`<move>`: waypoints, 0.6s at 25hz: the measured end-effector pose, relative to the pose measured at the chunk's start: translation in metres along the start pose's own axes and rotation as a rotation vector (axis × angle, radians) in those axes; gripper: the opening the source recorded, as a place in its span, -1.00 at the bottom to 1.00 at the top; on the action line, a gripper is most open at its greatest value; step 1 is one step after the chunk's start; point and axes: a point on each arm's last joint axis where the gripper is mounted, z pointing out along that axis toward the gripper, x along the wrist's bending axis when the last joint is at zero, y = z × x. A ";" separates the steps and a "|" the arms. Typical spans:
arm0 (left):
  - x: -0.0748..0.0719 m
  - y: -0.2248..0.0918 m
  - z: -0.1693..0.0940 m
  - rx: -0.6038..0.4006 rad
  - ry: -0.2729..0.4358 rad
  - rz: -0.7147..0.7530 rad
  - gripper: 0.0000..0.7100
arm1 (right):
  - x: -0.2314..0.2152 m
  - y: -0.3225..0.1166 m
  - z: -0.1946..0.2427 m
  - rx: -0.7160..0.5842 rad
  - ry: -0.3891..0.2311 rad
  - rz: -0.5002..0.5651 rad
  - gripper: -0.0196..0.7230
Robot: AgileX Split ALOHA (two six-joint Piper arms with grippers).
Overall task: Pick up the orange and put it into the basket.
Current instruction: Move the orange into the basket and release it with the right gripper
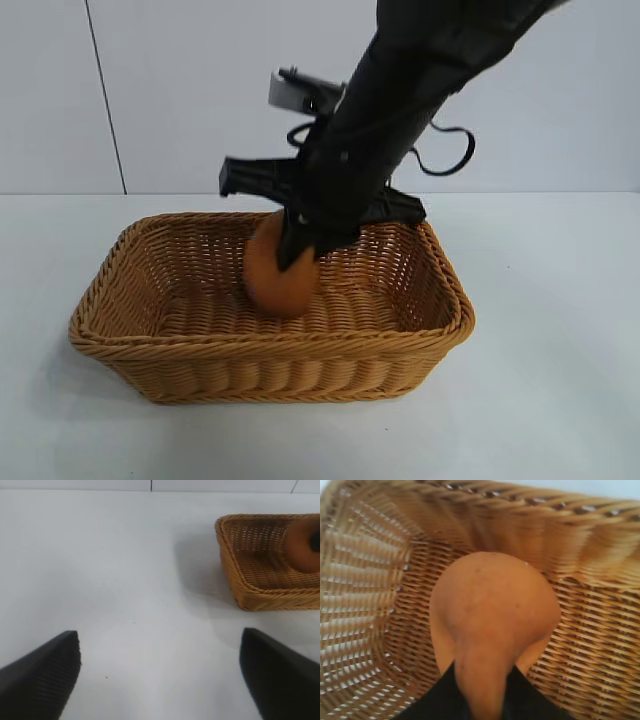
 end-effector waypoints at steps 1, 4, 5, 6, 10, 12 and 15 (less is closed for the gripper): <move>0.000 0.000 0.000 0.000 0.000 0.000 0.73 | 0.000 0.000 -0.001 -0.002 0.001 0.000 -0.56; 0.000 0.000 0.000 0.000 0.000 0.000 0.73 | 0.002 0.002 -0.008 -0.010 0.005 -0.003 0.04; 0.000 0.000 0.000 0.000 0.000 0.000 0.73 | 0.003 0.003 -0.012 -0.013 0.006 -0.011 0.29; 0.000 0.000 0.000 0.000 0.000 0.000 0.73 | 0.004 0.004 -0.017 -0.020 0.007 -0.023 0.42; 0.000 0.000 0.000 0.000 0.000 0.000 0.73 | 0.011 0.018 -0.049 -0.007 -0.014 -0.089 0.61; 0.000 0.000 0.000 0.000 0.000 0.000 0.73 | 0.014 0.031 -0.071 0.025 -0.043 -0.110 0.62; 0.000 0.000 0.000 0.000 0.000 0.000 0.73 | 0.016 0.046 -0.103 0.089 -0.119 -0.157 0.63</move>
